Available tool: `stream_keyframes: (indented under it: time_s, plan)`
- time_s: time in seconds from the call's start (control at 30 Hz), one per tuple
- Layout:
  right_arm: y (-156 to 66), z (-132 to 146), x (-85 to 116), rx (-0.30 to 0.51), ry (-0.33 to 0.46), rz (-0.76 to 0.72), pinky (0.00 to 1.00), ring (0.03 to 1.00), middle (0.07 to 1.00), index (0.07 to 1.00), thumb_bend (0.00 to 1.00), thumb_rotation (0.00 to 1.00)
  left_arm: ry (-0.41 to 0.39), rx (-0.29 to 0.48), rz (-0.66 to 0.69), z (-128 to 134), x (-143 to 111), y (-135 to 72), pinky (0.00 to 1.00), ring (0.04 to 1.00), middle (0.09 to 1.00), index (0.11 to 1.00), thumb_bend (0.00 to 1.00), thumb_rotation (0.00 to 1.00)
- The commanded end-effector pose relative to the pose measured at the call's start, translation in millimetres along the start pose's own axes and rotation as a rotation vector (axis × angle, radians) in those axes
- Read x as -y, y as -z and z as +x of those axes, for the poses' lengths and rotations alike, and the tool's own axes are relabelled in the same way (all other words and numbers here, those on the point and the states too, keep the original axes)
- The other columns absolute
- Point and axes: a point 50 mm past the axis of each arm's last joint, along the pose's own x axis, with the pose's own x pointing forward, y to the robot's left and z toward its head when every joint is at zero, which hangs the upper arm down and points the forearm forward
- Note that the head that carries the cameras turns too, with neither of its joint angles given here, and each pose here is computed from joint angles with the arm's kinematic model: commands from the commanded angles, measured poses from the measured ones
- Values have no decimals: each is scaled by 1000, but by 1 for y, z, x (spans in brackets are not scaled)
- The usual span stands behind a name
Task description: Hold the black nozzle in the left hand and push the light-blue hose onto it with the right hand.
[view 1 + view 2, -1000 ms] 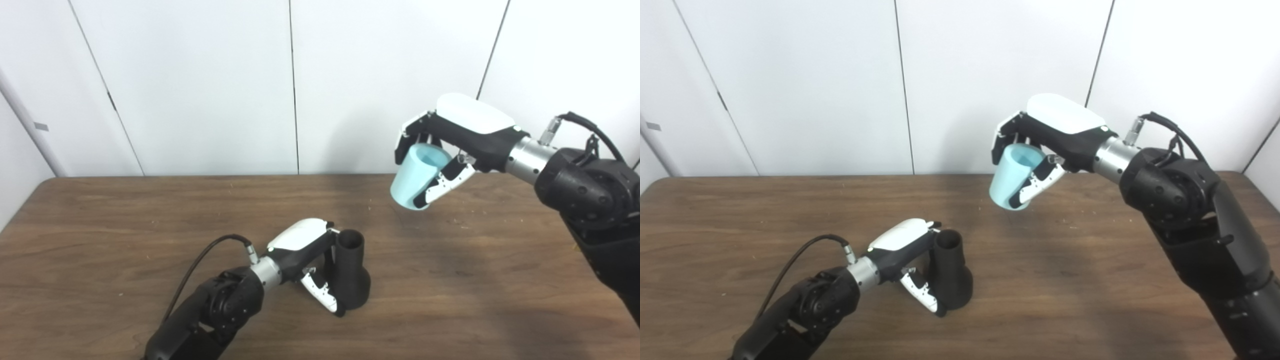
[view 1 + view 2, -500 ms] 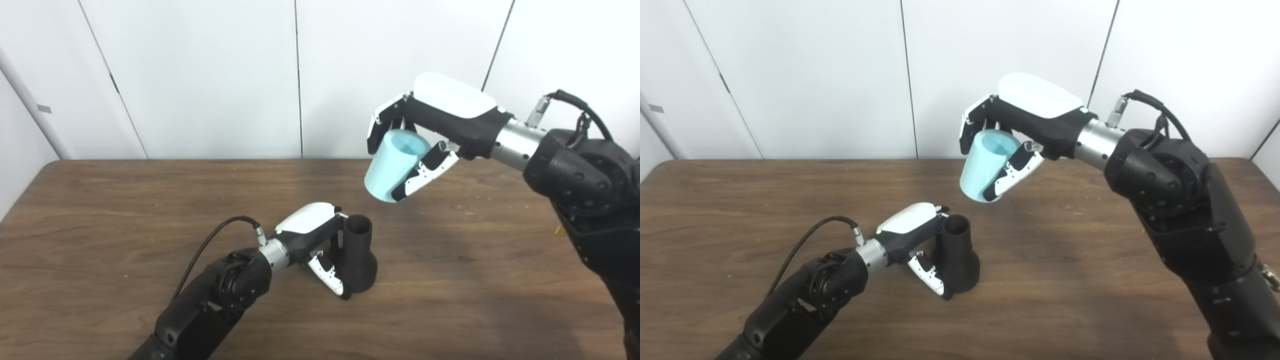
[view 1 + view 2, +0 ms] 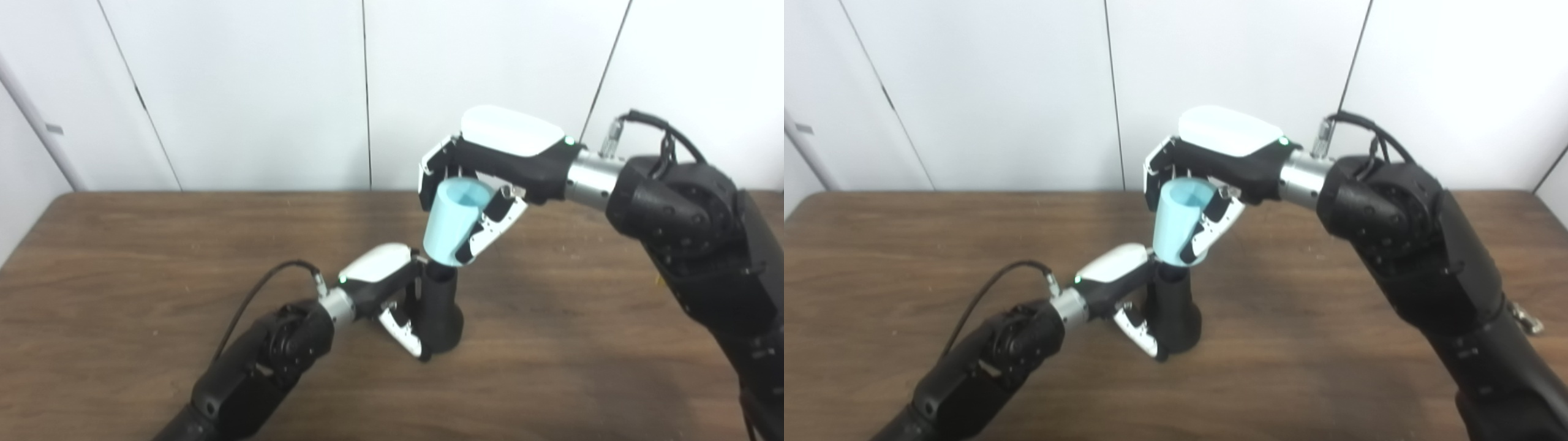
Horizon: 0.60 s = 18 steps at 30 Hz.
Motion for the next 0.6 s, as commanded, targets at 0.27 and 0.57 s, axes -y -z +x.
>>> stream_keyframes:
  time_s: [0.27, 0.57]
  plan:
    - [-4, 9, 16, -28, -18, -58, 354, 445, 487, 482, 502, 0, 191, -76, -18, -8, 46, 10, 1000, 576, 482, 484, 526, 0]
    - [-4, 16, 15, -31, -31, -51, 368, 438, 484, 485, 503, 0, 194, -77, -18, -10, 43, 10, 1000, 581, 481, 484, 526, 0]
